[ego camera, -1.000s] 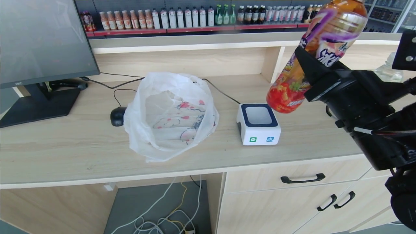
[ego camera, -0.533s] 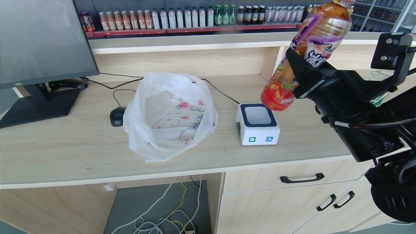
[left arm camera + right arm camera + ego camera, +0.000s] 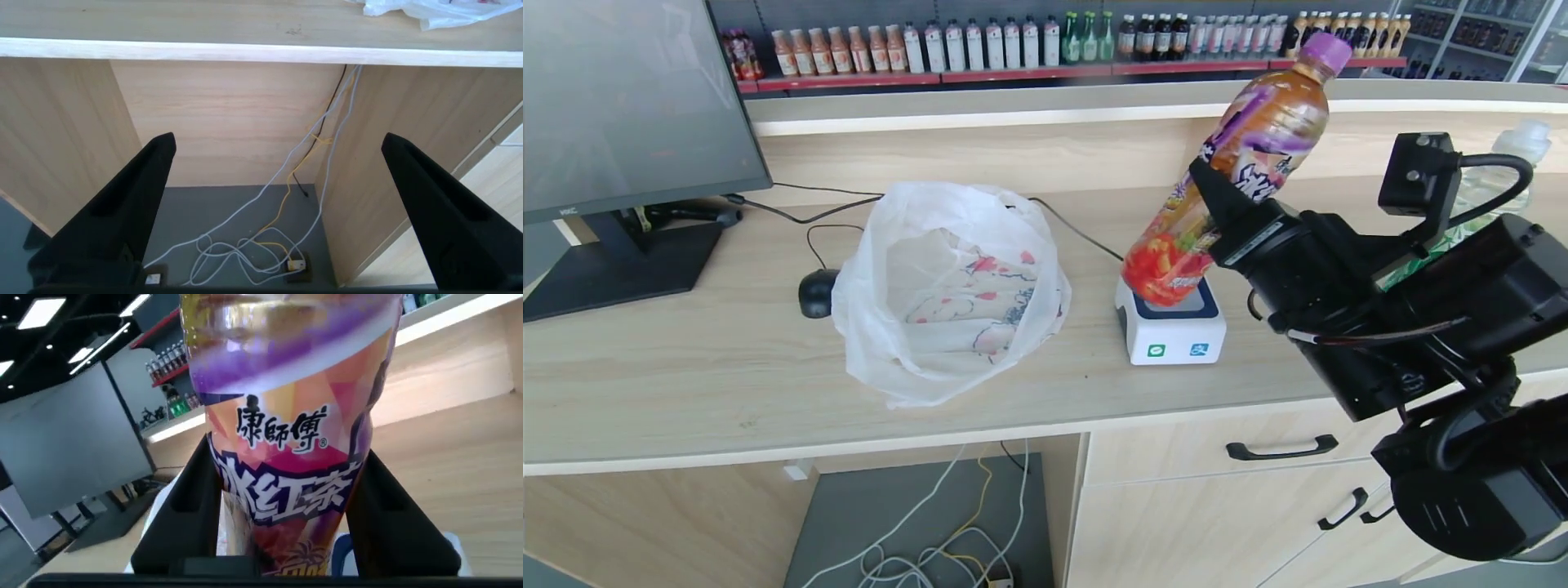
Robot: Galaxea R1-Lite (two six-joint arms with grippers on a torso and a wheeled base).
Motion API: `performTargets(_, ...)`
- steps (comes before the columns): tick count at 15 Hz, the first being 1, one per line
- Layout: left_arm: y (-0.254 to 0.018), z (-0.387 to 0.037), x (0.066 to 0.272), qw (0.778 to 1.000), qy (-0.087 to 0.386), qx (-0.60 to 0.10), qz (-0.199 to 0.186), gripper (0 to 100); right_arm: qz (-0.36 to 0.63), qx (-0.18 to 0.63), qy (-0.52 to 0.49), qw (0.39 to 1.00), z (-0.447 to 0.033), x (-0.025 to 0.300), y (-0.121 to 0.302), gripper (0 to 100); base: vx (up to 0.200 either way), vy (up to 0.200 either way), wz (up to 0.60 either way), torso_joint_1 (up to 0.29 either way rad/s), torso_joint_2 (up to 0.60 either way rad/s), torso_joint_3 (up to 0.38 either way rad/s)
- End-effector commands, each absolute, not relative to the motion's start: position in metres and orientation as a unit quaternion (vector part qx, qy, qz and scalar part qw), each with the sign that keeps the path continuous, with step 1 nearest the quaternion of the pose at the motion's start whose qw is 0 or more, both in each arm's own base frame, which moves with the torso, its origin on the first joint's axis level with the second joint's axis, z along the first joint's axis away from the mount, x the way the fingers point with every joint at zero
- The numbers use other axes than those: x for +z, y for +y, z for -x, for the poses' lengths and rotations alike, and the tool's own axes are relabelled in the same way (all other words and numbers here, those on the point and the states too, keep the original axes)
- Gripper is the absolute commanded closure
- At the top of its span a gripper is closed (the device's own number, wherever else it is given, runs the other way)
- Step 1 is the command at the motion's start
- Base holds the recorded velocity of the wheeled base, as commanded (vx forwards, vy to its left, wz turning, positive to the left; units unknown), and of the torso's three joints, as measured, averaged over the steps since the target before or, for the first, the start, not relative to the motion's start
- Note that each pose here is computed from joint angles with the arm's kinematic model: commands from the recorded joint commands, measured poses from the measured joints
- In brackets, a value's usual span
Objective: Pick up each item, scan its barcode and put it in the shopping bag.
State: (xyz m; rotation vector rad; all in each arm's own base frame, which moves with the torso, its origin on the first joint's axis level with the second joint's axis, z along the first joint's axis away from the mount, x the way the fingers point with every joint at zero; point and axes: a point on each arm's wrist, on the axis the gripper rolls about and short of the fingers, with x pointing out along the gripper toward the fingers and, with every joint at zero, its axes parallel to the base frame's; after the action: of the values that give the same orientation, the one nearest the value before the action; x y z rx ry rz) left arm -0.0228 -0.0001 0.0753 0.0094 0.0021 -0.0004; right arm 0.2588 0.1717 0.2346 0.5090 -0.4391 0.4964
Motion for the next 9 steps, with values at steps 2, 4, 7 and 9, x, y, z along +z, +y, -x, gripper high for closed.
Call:
performTargets(2, -0.0001, 0.0228, 0.0753, 1.0, 0.001, 0.0, -0.005, 0, -0.311, 0.249, -0.169, 0.902, -0.267, 0.2169, 0.1788, 100, 0.0, 0.0, 0.0, 0.0, 0.0, 0.0)
performTargets(4, -0.0001, 0.0228, 0.0753, 1.0, 0.001, 0.0, -0.005, 0, -0.378, 0.253, -0.149, 0.878, -0.2666, 0.215, 0.1809, 100, 0.0, 0.0, 0.0, 0.0, 0.0, 0.0)
performTargets(7, 0.0, 0.0228, 0.0753, 1.0, 0.001, 0.001, -0.005, 0, -0.458, 0.262, -0.133, 0.839, -0.2675, 0.2181, 0.1802, 100, 0.0, 0.0, 0.0, 0.0, 0.0, 0.0)
performTargets(9, -0.0001, 0.0228, 0.0753, 1.0, 0.001, 0.0, -0.005, 0, -0.509, 0.259, -0.119, 0.813, -0.269, 0.2167, 0.1789, 100, 0.0, 0.0, 0.0, 0.0, 0.0, 0.0)
